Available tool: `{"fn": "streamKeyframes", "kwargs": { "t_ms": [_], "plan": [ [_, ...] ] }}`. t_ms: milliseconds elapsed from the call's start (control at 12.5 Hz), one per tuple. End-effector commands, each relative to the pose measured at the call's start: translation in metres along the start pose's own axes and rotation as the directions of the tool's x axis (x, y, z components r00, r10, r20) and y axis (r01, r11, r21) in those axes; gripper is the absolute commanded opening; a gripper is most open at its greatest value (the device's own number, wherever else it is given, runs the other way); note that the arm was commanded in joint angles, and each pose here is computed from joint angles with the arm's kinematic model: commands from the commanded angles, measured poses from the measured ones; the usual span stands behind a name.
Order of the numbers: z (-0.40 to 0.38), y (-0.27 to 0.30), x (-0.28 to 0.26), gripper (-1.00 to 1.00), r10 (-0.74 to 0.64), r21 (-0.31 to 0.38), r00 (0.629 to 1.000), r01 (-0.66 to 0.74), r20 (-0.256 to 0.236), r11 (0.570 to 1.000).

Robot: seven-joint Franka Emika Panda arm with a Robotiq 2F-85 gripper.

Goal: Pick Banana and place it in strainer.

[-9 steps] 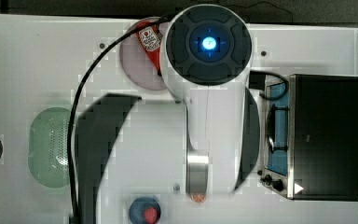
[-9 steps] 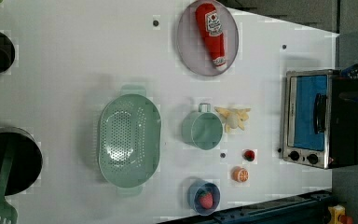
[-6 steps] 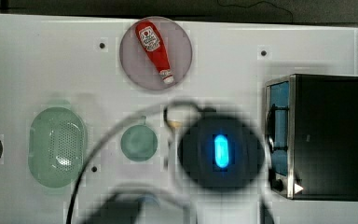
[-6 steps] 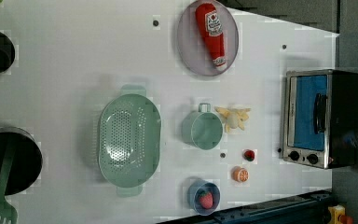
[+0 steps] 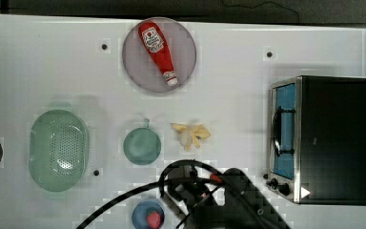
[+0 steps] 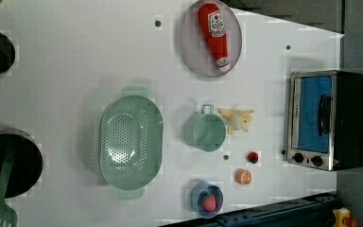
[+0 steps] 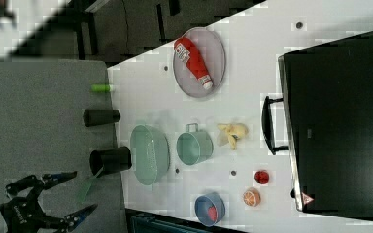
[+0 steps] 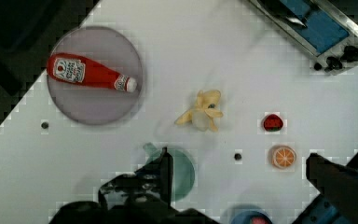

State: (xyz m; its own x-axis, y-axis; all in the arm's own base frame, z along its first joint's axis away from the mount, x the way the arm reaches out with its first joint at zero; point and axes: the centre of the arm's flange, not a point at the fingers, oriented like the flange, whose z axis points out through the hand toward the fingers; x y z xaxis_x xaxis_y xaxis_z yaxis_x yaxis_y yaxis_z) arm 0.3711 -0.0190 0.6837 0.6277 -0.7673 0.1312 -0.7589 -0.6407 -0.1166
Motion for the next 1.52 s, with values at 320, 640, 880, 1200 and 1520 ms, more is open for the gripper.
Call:
{"fn": "streamKeyframes", "kwargs": {
  "t_ms": [320, 640, 880, 1200, 1520],
  "plan": [
    [0.225, -0.034, 0.018, 1.00, 0.005, -0.186, 0.987, 0.026, 0.161, 0.982],
    [0.325, -0.030, 0.016, 1.00, 0.009, -0.192, 0.986, 0.023, 0.168, 0.981],
    [0.392, -0.025, 0.012, 1.00, 0.009, -0.184, 0.987, 0.021, 0.161, 0.983],
    [0.463, -0.022, 0.007, 1.00, 0.004, -0.179, 0.988, 0.024, 0.154, 0.984],
    [0.516, -0.015, -0.002, 1.00, -0.001, -0.177, 0.988, 0.028, 0.152, 0.984]
  ]
}}
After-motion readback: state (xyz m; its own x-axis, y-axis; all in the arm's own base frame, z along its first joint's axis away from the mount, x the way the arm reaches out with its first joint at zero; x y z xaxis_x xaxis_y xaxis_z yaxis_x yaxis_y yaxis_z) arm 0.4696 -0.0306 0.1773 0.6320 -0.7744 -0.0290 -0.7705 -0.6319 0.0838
